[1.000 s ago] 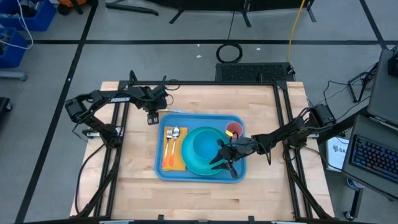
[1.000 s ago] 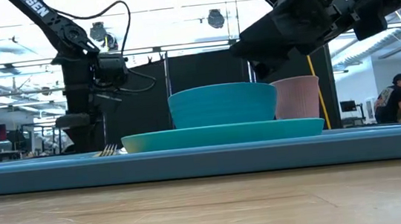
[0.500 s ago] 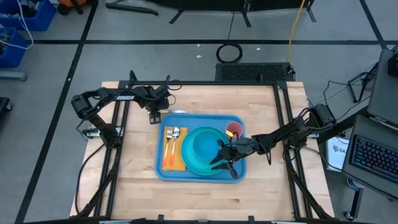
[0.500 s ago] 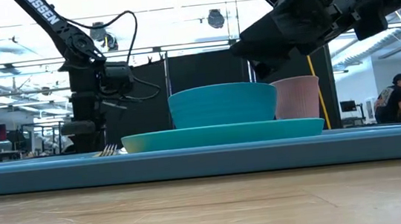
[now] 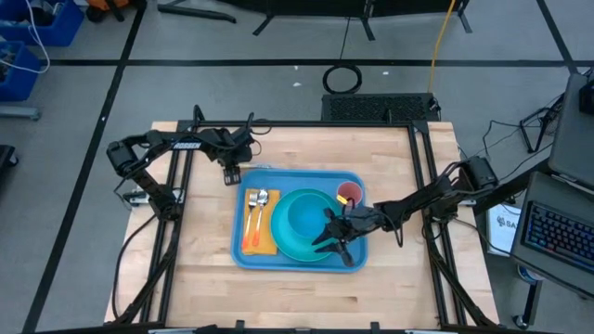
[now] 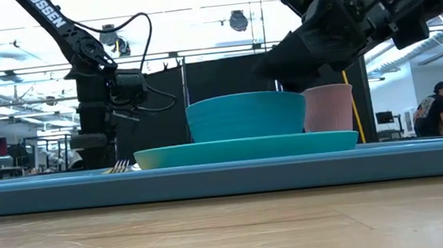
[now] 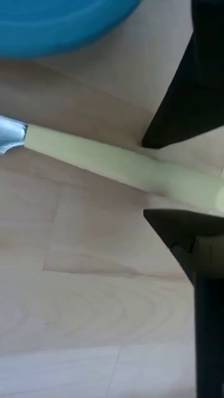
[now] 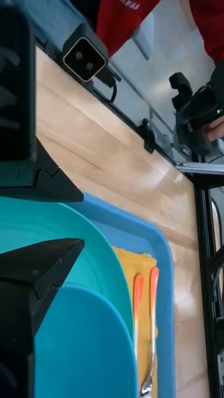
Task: Set up tray
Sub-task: Put the knife on the yellow napkin
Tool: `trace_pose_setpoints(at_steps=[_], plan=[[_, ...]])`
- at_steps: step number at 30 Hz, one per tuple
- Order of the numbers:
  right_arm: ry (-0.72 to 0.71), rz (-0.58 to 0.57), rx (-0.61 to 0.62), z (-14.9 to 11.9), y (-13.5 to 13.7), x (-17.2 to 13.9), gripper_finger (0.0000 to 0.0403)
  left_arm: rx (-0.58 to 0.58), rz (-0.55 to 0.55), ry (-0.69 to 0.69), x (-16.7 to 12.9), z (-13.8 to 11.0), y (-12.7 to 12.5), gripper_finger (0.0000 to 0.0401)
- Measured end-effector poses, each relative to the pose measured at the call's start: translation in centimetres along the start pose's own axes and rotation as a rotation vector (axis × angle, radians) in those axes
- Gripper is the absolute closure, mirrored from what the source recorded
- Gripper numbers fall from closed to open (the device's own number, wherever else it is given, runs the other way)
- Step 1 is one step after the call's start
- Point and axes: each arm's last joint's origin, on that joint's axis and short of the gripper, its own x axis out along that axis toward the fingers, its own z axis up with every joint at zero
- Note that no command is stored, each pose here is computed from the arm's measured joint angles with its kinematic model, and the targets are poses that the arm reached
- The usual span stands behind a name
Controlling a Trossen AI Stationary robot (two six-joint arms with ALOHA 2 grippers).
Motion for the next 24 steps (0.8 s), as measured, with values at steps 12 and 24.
trace_pose_setpoints(at_steps=[12,24], plan=[[-0.004,0.001,-0.001,-0.1,0.0,0.2,0.031,-0.051,-0.005,-0.007,0.0,0.1,-0.1,0.0337],[-0.004,0.001,0.023,-0.1,0.0,0.2,0.031,-0.058,0.234,0.023,-0.9,0.9,0.2,0.0337]])
